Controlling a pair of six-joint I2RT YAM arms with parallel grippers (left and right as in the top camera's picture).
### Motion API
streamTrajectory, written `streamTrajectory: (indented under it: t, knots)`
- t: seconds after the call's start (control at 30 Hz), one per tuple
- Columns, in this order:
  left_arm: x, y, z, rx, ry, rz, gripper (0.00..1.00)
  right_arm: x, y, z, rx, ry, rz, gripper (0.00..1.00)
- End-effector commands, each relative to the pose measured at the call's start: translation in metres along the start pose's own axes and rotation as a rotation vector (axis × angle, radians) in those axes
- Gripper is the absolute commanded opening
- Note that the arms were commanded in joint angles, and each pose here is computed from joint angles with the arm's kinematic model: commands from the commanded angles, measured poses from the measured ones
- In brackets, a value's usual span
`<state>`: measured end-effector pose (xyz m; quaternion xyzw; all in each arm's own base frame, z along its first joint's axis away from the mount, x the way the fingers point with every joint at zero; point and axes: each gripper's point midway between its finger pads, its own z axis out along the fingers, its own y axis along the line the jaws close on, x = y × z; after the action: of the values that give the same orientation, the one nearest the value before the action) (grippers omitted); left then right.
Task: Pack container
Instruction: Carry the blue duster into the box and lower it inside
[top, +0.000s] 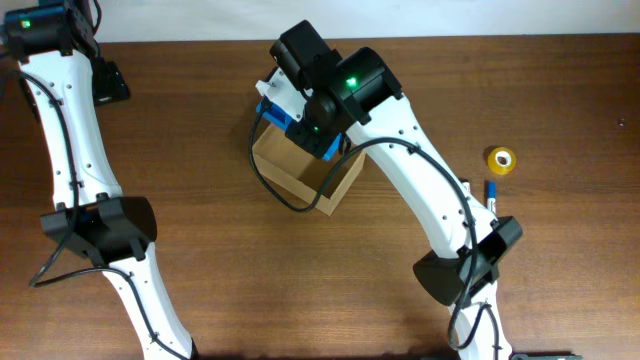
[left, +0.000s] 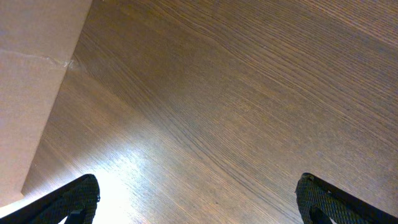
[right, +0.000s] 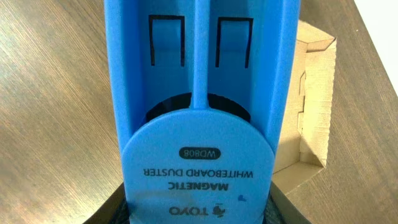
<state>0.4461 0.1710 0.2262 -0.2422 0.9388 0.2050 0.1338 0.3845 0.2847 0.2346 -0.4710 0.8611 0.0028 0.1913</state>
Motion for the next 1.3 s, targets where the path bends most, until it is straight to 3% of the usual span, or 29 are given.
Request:
streamTrajectory:
  t: [0.0,0.5,0.8,1.27]
  knots:
    - [0.001,0.002,0.001,0.001,0.007,0.010,1.00,0.002,-0.001,0.028,-0.013,0.050,-0.031,0.04]
    - [0.001,0.002,0.001,0.001,0.007,0.009,1.00,0.030,0.001,0.123,-0.097,0.235,-0.008,0.04]
    - [0.001,0.002,0.001,0.001,0.007,0.010,1.00,0.043,-0.001,0.143,-0.214,0.247,0.063,0.04]
    - [0.001,0.002,0.001,0.001,0.007,0.009,1.00,0.052,0.003,0.151,-0.227,0.278,0.066,0.04]
